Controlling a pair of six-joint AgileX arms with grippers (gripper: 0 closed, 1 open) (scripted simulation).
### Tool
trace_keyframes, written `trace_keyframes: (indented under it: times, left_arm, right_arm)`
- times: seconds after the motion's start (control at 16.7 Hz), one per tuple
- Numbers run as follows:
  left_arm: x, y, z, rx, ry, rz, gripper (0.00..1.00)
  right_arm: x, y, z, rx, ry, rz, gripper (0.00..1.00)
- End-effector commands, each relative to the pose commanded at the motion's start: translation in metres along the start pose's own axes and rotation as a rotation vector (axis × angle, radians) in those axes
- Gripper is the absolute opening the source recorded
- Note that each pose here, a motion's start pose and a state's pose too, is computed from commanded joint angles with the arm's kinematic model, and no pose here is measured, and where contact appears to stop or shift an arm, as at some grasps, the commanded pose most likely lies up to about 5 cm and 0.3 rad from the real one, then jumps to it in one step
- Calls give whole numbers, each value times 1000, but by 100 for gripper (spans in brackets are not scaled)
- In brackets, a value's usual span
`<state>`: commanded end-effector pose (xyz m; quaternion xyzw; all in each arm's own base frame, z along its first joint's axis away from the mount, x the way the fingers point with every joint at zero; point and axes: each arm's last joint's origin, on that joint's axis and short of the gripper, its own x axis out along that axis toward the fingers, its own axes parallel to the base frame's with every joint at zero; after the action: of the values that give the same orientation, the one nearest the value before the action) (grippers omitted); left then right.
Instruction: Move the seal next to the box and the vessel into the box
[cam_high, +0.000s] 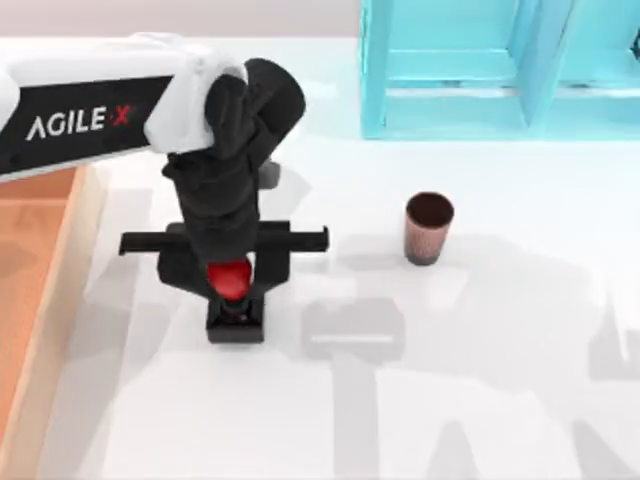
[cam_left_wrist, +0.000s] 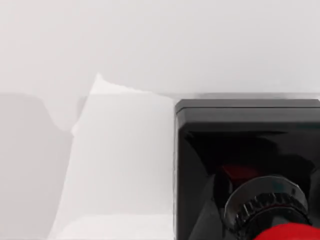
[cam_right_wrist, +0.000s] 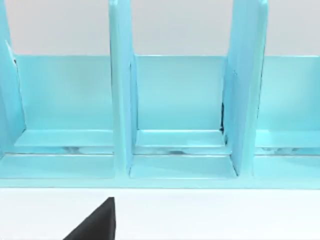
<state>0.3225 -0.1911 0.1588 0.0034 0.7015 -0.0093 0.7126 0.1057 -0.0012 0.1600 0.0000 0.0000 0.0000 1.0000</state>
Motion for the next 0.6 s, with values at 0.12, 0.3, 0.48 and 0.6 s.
trace_keyframes:
  times: [0.12, 0.3, 0.48, 0.6]
  left_arm:
    - [-23, 19, 5, 2, -20, -10, 0]
    - [-47, 53, 3, 0, 42, 20, 0]
    - [-82, 87, -1, 3, 31, 14, 0]
    - [-92, 94, -2, 2, 14, 8, 0]
  right_arm:
    - [0, 0, 0, 0, 0, 0, 100]
    - [0, 0, 0, 0, 0, 0, 100]
    - [0, 0, 0, 0, 0, 0, 100]
    - [0, 0, 0, 0, 0, 0, 100]
